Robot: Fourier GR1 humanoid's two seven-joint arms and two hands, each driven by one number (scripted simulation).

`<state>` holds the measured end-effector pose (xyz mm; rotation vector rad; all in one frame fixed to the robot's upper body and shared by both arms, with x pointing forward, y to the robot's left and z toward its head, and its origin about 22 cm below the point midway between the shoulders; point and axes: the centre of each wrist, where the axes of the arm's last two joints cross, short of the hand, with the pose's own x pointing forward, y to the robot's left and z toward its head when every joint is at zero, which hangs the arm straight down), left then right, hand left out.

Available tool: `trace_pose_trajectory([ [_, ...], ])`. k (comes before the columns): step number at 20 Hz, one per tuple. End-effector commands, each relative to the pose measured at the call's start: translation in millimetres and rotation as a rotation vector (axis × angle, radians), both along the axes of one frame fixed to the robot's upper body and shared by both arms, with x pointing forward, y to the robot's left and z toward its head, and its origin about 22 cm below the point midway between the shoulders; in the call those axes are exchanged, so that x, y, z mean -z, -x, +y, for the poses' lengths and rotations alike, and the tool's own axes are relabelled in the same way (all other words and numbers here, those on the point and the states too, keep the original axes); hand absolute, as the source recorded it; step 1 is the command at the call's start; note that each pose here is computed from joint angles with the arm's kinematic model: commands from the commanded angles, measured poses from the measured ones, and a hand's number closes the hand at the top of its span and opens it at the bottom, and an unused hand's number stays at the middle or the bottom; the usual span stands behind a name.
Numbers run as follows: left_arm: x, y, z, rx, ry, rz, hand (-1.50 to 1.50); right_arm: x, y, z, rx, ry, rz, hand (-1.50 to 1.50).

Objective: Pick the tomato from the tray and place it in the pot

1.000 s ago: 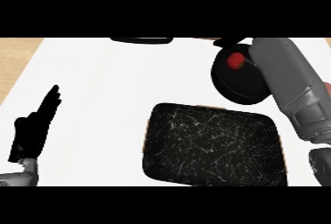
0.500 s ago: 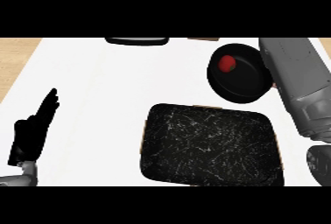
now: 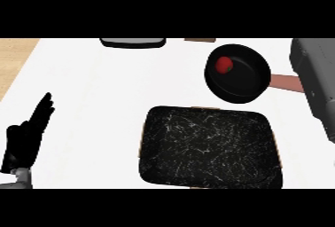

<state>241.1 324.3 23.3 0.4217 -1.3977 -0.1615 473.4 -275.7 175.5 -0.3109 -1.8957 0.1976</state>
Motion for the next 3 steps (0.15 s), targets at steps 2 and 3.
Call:
trace_pose_trajectory([
  [2,0,3.7,10,0.007,0.010,-0.007,0.00,29,15,-37,-0.013,-0.051,-0.013,-1.50],
  [3,4,0.1,6,-0.021,0.007,0.000,0.00,16,16,-44,-0.033,-0.066,0.005,-1.50],
])
